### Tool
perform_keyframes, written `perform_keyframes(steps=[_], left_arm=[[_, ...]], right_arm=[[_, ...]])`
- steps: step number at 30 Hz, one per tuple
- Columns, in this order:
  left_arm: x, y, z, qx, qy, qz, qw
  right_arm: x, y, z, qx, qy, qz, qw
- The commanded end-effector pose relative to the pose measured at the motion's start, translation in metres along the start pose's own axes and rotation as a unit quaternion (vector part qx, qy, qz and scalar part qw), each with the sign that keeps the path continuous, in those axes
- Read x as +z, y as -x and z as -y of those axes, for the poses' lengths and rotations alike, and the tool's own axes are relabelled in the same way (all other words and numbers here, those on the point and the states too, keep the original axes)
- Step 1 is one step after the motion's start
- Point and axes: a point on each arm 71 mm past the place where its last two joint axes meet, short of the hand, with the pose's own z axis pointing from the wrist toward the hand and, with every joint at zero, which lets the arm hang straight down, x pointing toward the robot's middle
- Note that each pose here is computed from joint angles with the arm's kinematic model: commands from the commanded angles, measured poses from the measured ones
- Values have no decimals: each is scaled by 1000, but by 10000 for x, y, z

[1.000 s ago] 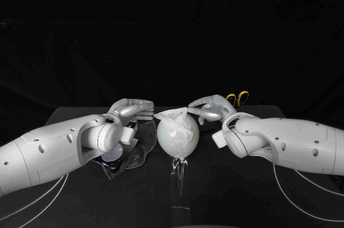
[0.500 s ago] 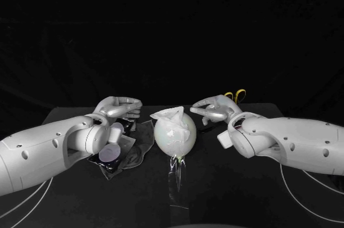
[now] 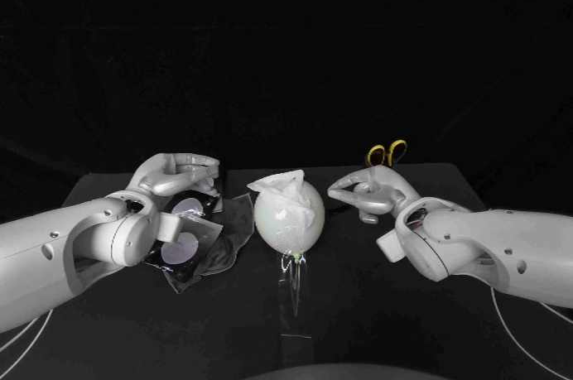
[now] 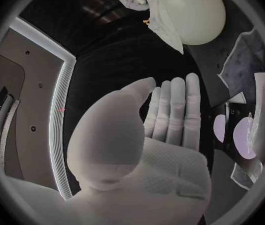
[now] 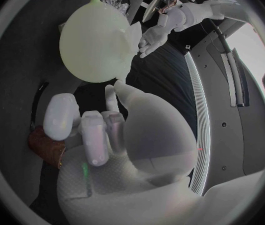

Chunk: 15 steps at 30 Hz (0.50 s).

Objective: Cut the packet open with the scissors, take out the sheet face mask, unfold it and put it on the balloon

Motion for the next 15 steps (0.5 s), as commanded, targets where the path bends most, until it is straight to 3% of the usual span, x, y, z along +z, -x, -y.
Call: perform_keyframes(steps=[1,5,15], left_arm=[[-75,-118,27,0,-27,-35,999],[-143,-230,-6,3,-23,-65,998],[-259,-531,-82,18,5,-122,992]], right_arm=[[-62,-84,-51,-65,45,-21,997],[-103,-144,-48,-90,52,-24,994],[-150,-217,-90,-94,51,2,994]])
